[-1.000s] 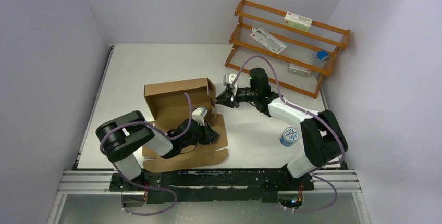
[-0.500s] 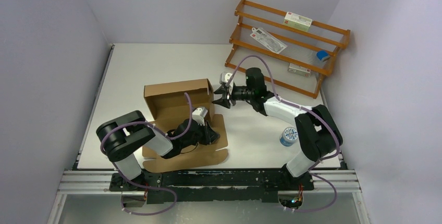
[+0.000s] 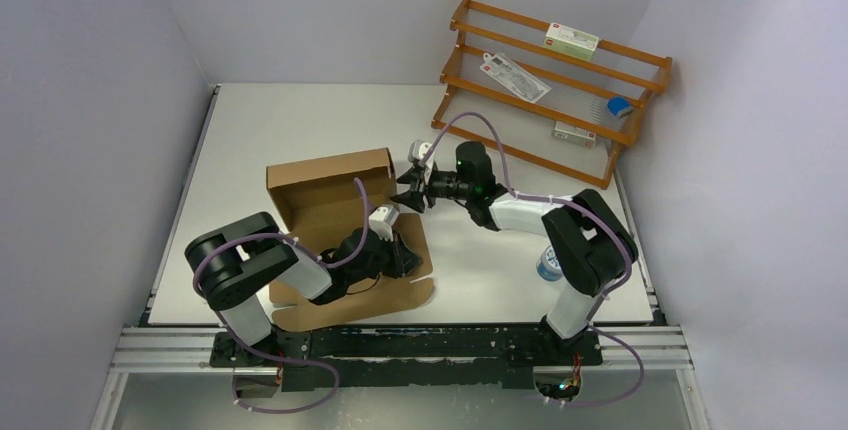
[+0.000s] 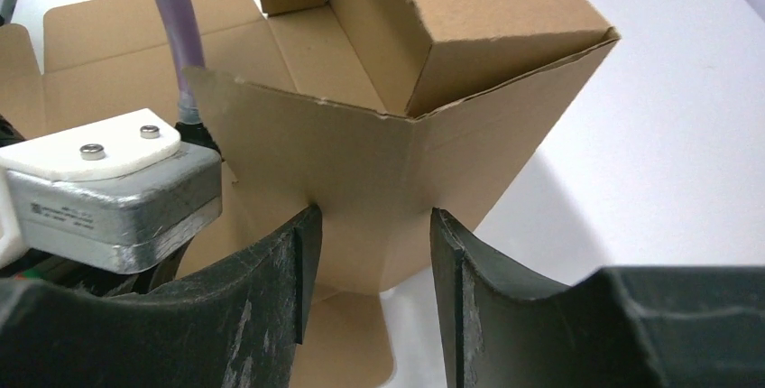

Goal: Fold the paper box

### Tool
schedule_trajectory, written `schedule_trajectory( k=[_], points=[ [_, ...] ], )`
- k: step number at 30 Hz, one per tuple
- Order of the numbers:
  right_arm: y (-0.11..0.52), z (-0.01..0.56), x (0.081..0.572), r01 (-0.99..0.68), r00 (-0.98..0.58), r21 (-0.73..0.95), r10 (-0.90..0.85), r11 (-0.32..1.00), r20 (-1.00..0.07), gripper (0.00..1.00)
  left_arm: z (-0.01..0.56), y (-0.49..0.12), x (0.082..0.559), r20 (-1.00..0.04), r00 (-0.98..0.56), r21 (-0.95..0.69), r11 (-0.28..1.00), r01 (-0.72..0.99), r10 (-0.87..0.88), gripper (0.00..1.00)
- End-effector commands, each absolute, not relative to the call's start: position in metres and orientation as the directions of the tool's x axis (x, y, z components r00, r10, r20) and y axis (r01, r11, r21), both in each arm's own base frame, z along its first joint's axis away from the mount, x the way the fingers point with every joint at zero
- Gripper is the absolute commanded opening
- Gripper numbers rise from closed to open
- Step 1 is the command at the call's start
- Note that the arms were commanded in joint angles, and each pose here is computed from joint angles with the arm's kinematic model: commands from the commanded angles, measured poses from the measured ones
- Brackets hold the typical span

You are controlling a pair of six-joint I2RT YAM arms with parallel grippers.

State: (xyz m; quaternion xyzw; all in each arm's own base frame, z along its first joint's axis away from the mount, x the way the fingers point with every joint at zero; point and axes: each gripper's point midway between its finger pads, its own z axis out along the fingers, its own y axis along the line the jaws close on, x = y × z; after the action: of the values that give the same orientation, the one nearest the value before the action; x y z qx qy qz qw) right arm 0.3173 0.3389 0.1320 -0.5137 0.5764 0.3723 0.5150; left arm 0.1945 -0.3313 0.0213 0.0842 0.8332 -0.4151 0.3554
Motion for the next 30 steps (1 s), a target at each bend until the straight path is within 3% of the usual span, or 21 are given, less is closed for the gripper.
schedule_trajectory(
  k=[1, 16, 24, 30],
  points=[
    [0.349, 0.133, 0.320, -0.970, 0.051, -0.088, -0.166, 0.225, -0.985, 0.52, 0.027, -0.335, 0.191, -0.677, -0.721, -0.635, 0.615, 0.468, -0.151, 0.12],
    [0.357, 0.124, 0.311, -0.979, 0.050, -0.080, -0.161, 0.185, -0.986, 0.52, 0.073, -0.305, 0.188, -0.712, -0.673, -0.613, 0.647, 0.454, -0.201, 0.36],
    [0.365, 0.125, 0.311, -0.984, 0.064, -0.088, -0.157, 0.157, -0.986, 0.53, 0.121, -0.270, 0.189, -0.760, -0.622, -0.533, 0.729, 0.429, -0.189, 0.37],
    [0.368, 0.125, 0.312, -0.986, 0.073, -0.096, -0.163, 0.139, -0.984, 0.53, 0.209, -0.241, 0.210, -0.849, -0.497, -0.411, 0.817, 0.406, -0.180, 0.38]
  ],
)
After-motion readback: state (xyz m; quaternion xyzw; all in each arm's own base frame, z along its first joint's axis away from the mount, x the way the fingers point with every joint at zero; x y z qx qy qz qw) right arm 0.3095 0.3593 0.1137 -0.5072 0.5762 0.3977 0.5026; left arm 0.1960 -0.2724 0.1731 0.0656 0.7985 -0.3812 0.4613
